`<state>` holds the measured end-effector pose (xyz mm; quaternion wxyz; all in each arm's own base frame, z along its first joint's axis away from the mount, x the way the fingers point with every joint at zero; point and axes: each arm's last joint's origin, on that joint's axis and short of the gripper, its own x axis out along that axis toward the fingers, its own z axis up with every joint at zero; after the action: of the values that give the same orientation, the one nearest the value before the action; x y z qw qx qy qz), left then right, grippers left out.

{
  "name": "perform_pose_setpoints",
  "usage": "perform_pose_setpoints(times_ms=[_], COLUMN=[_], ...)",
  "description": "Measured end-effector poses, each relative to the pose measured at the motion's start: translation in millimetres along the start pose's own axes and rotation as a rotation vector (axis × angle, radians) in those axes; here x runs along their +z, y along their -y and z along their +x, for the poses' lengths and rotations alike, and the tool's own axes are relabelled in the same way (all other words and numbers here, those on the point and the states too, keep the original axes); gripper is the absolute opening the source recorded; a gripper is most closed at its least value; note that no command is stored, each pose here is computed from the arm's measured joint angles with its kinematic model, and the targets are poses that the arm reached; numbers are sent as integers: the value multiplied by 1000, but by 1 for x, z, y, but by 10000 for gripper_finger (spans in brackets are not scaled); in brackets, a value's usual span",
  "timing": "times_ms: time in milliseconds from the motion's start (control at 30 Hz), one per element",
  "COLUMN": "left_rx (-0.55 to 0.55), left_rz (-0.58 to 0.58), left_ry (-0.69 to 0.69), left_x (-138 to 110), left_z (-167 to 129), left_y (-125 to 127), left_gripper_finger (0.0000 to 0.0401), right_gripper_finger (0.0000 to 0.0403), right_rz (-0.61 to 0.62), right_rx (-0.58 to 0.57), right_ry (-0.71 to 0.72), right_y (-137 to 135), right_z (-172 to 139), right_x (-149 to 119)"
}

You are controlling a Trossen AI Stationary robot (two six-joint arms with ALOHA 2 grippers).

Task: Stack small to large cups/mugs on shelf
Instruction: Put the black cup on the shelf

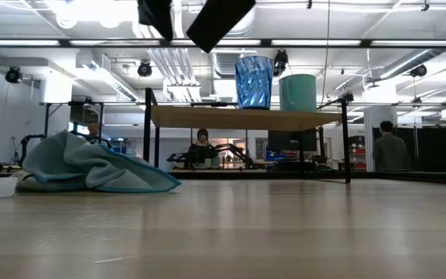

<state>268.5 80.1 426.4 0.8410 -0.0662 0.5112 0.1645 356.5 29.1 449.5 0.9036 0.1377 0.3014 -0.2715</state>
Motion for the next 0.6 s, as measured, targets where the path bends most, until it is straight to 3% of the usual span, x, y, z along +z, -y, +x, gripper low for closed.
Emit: perform_pose_setpoints(times_ms=[233,333,467,600], left_rx=[65,66,65,65], left_rz=[3,-2,0,4], left_ry=[19,60,109,92], left_x=[0,-1,3,2], left_z=[-2,-9,-10,-5], left_y=[-6,-6,-6,-6], left_gripper_finger=[6,2,3,3], right_gripper_finger=[8,8,8,8], right_rz=[6,17,21,31], right_rx=[-16,-25,69,89], right_ry=[-35,-25,32,92], right_y=[11,14,14,15], right_z=[21,31,44,50], right_x=[1,3,12,18])
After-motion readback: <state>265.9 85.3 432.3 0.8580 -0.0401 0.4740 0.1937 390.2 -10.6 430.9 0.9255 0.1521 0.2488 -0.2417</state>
